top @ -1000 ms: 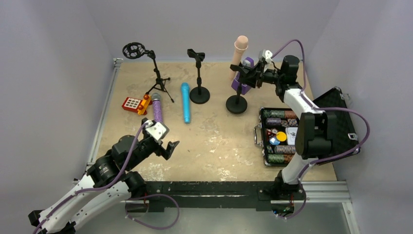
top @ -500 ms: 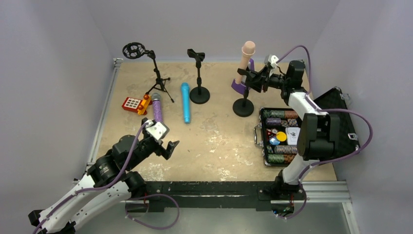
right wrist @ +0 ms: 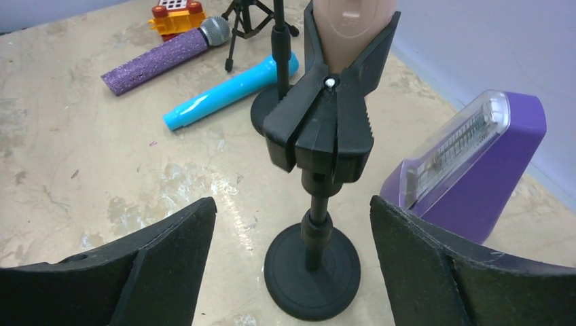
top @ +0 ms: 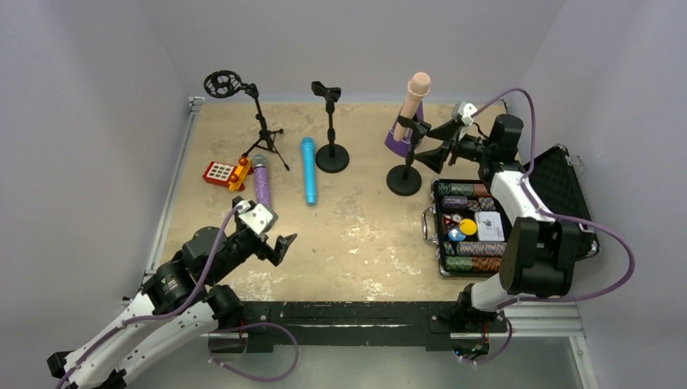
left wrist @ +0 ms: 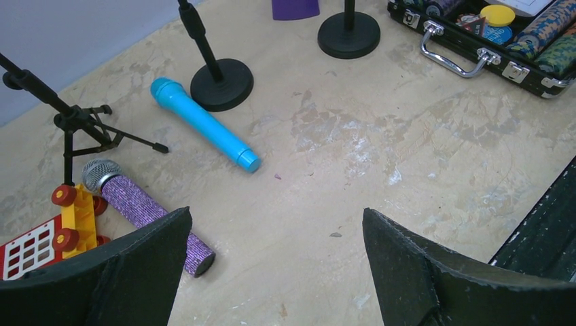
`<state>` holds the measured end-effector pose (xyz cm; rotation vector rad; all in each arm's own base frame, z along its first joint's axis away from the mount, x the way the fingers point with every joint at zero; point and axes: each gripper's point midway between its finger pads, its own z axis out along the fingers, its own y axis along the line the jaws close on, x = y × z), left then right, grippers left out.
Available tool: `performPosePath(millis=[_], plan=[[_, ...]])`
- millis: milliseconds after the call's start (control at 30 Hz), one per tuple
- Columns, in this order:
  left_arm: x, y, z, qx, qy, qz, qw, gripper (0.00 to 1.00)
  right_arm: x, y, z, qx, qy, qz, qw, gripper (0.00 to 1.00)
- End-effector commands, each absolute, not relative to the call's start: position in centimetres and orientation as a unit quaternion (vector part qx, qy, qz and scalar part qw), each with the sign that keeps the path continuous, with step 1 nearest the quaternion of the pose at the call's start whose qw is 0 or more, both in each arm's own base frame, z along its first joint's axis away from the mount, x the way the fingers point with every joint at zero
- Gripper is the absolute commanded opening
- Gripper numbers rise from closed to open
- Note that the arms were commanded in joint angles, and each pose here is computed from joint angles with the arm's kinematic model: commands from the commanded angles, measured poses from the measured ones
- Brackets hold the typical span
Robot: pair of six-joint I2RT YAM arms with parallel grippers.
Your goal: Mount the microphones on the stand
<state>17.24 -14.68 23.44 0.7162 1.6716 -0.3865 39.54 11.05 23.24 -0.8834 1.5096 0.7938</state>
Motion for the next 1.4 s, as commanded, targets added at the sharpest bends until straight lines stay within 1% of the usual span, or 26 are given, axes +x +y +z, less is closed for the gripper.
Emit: performPosePath(millis=[0, 100, 167, 300, 400, 600, 767, 933, 1000, 1167, 1267, 1367], plan=[[17.2, -14.3, 24.0, 0.296, 0.72, -0.166, 0.605, 0.99, 38.2, 10.2, 22.8, -0.37, 0.661, 0.31, 0.575, 0.88], [17.2, -14.0, 24.3, 0.288, 0.721, -0.167, 0.608, 0.99, 36.5, 10.0, 22.8, -0.368, 0.667, 0.298, 0.575, 0.9], [17.3, -13.6, 24.4, 0.276, 0.725, -0.161, 0.61, 0.99, 35.5, 9.8, 22.4, -0.358, 0.686, 0.293, 0.562, 0.91], [17.9, -12.2, 24.5, 0.234, 0.742, -0.141, 0.612, 1.0, 32.6, 9.5, 21.7, -0.352, 0.735, 0.3, 0.496, 0.92], [18.1, -11.4, 24.9, 0.208, 0.746, -0.133, 0.619, 1.0, 29.4, 9.7, 21.7, -0.367, 0.742, 0.309, 0.468, 0.9], [18.5, -10.8, 25.8, 0.166, 0.75, -0.133, 0.626, 1.0, 24.5, 10.9, 23.9, -0.398, 0.717, 0.319, 0.475, 0.91], [18.8, -12.2, 25.9, 0.142, 0.77, -0.167, 0.599, 1.0, 20.7, 12.0, 24.9, -0.411, 0.704, 0.351, 0.461, 0.91], [19.4, -15.7, 28.3, 0.136, 0.771, -0.24, 0.574, 1.0, 18.6, 12.8, 22.6, -0.411, 0.686, 0.376, 0.468, 0.92], [20.1, -17.0, 29.4, 0.14, 0.768, -0.261, 0.568, 1.0, 18.2, 13.0, 21.7, -0.405, 0.681, 0.386, 0.473, 0.92], [23.4, -19.6, 30.8, 0.15, 0.758, -0.297, 0.561, 1.0, 18.2, 12.6, 21.3, -0.407, 0.679, 0.366, 0.49, 0.92], [27.1, -21.2, 30.8, 0.151, 0.746, -0.324, 0.562, 1.0, 18.3, 12.5, 21.4, -0.407, 0.68, 0.363, 0.49, 0.92], [31.7, -21.5, 31.3, 0.138, 0.738, -0.328, 0.573, 1.0, 18.2, 12.6, 21.8, -0.408, 0.677, 0.367, 0.49, 0.92]])
